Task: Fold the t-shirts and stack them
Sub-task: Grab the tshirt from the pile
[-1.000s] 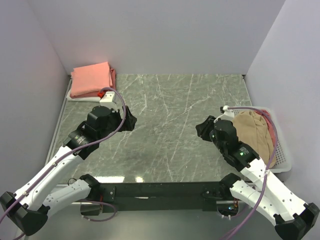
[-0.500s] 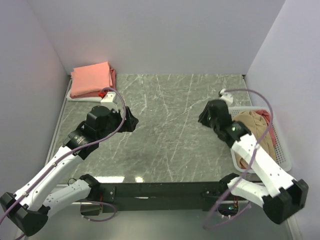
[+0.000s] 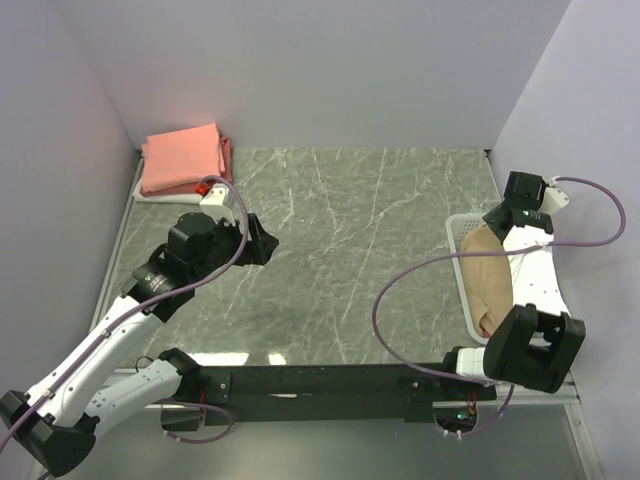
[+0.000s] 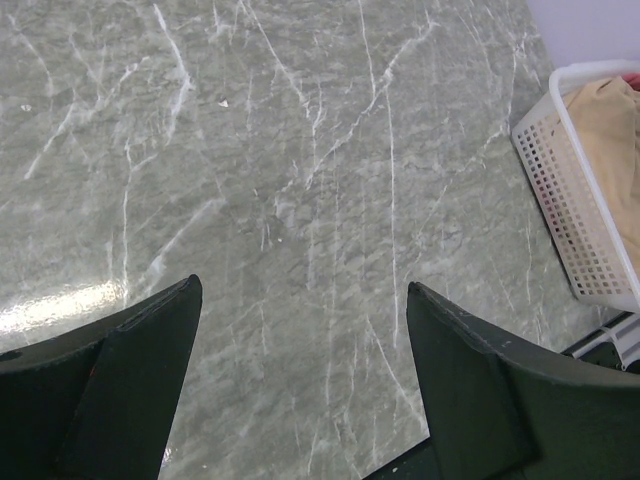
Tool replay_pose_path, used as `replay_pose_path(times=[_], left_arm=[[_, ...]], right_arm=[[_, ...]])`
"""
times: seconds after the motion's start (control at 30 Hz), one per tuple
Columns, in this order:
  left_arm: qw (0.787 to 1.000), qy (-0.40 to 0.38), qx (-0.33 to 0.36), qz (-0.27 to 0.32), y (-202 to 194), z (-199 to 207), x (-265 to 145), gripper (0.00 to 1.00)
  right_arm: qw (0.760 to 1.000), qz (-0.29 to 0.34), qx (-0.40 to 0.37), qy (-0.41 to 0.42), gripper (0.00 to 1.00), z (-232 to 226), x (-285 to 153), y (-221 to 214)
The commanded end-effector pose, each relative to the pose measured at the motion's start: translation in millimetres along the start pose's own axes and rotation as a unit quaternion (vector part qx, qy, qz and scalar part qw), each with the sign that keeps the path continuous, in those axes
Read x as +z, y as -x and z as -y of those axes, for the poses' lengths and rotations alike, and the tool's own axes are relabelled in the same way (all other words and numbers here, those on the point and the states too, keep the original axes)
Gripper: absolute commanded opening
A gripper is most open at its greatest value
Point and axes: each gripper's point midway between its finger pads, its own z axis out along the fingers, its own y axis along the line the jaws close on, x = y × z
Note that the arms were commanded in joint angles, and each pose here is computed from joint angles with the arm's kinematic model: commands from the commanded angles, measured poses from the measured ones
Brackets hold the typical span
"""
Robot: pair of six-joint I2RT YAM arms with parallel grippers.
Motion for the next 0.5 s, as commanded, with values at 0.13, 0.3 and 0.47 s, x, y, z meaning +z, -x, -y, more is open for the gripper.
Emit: replay_pose_path(times=[0.13,0.3,0.47], left_arm=[[1.0,-0.019,0.002,-0.007,-2,7,9,0.88],[1.0,-0.019,0.002,-0.008,-2,6,10,0.88],[1.0,-0.016,-0.001,-0.011,-4,5,11,0.88]], right_arm=[[0.998,-0.006,0.066,-0.011,0.59,10,37,1],[0.996,-0.003,0.092,-0.016,0.59,10,57,-5],[0.994,0.0,0.109,-0.011,0.57,14,70,-20]])
